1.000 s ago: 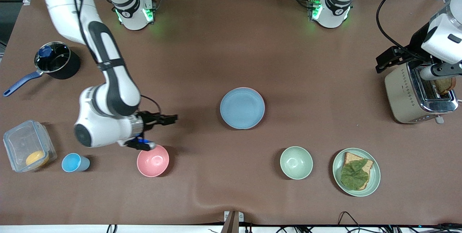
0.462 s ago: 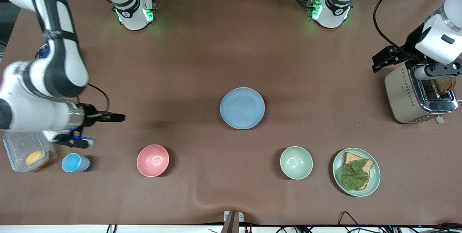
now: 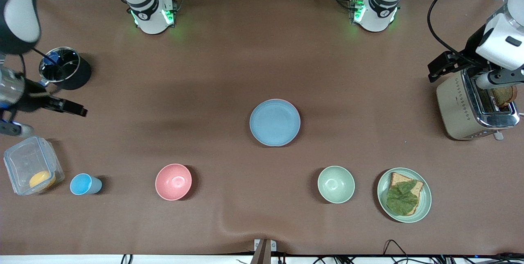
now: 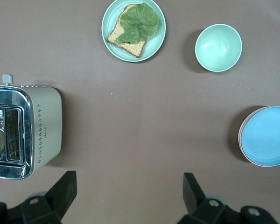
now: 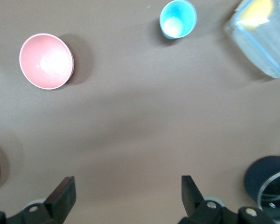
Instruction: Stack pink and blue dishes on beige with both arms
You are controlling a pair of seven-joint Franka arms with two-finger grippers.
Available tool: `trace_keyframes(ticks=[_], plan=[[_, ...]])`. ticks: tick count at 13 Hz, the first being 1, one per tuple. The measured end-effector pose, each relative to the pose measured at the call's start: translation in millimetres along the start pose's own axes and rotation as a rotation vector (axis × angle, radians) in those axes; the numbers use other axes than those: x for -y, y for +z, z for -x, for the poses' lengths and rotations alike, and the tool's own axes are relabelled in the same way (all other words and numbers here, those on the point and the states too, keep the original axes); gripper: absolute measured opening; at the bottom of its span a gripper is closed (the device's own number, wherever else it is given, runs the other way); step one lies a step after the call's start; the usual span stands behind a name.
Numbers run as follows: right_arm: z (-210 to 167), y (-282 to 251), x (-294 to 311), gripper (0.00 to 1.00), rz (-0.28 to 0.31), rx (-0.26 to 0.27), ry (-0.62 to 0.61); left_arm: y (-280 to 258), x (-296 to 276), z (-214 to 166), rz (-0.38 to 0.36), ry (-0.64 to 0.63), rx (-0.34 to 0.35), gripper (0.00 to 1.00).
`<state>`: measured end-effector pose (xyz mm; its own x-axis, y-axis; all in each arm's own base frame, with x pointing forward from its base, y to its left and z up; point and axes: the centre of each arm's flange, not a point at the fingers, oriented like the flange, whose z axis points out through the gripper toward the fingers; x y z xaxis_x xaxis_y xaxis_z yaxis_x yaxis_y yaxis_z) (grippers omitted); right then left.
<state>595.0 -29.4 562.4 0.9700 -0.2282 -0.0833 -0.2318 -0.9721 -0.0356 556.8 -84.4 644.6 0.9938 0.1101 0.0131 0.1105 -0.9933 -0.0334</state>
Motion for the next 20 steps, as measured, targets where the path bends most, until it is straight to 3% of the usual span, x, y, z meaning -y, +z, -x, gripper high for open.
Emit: trace_keyframes(ticks=[5, 16, 20], plan=[[43.2, -50.4, -8.0, 1.0, 0.017, -0.01, -0.053, 0.0, 7.9, -2.9, 0.002, -0.004, -0.012, 1.0], [42.8, -51.0, -5.0, 1.0, 0.038, -0.021, -0.072, 1.5, 8.1, -5.8, 0.007, 0.005, -0.03, 1.0], [42.9, -49.8, -0.5, 1.0, 0.039, -0.021, -0.079, 2.6, 13.0, -7.1, 0.005, 0.072, -0.029, 1.0]])
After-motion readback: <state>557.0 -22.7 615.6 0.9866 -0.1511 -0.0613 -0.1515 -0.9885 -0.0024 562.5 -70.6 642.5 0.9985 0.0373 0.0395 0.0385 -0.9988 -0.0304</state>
